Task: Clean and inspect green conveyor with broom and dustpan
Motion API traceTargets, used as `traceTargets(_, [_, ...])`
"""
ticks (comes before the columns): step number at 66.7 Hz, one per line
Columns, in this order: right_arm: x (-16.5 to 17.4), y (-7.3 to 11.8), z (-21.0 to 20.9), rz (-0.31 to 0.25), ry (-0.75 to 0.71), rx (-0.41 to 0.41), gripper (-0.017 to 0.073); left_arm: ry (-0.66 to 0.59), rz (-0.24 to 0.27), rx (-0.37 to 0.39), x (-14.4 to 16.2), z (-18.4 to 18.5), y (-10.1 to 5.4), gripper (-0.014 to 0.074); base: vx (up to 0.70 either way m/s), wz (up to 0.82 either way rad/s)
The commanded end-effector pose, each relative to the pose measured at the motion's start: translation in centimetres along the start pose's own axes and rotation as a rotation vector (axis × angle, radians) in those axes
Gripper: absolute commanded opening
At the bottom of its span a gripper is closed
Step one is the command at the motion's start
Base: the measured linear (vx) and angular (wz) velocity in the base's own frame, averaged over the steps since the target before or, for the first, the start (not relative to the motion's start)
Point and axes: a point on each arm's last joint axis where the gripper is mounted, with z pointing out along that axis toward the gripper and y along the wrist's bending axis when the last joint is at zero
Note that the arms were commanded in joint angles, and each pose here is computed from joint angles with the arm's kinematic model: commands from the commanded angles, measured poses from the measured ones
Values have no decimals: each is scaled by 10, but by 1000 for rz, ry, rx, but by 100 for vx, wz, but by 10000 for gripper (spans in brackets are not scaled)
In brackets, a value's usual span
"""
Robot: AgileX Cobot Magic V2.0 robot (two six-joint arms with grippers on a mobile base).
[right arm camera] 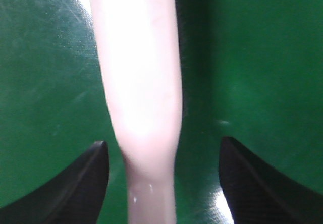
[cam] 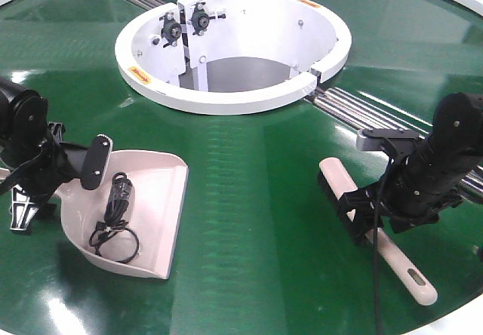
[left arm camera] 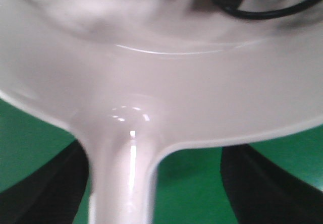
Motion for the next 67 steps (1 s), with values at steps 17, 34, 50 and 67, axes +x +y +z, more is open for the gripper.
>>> traceTargets(17, [2, 3, -50, -43, -179, 31, 464, -82, -74, -153, 7, -65, -5, 525, 0, 0])
traceTargets(34, [2, 4, -88, -86, -421, 87, 463, -310, -200, -242, 5, -119, -24, 525, 0, 0])
traceTargets(50, [2, 9, -128, -60, -713, 83, 463, -644, -376, -315, -3, -174, -46, 525, 0, 0])
traceTargets(67, [21, 15, -180, -104, -1000, 109, 463, -966, -538, -457, -2, -228, -61, 525, 0, 0])
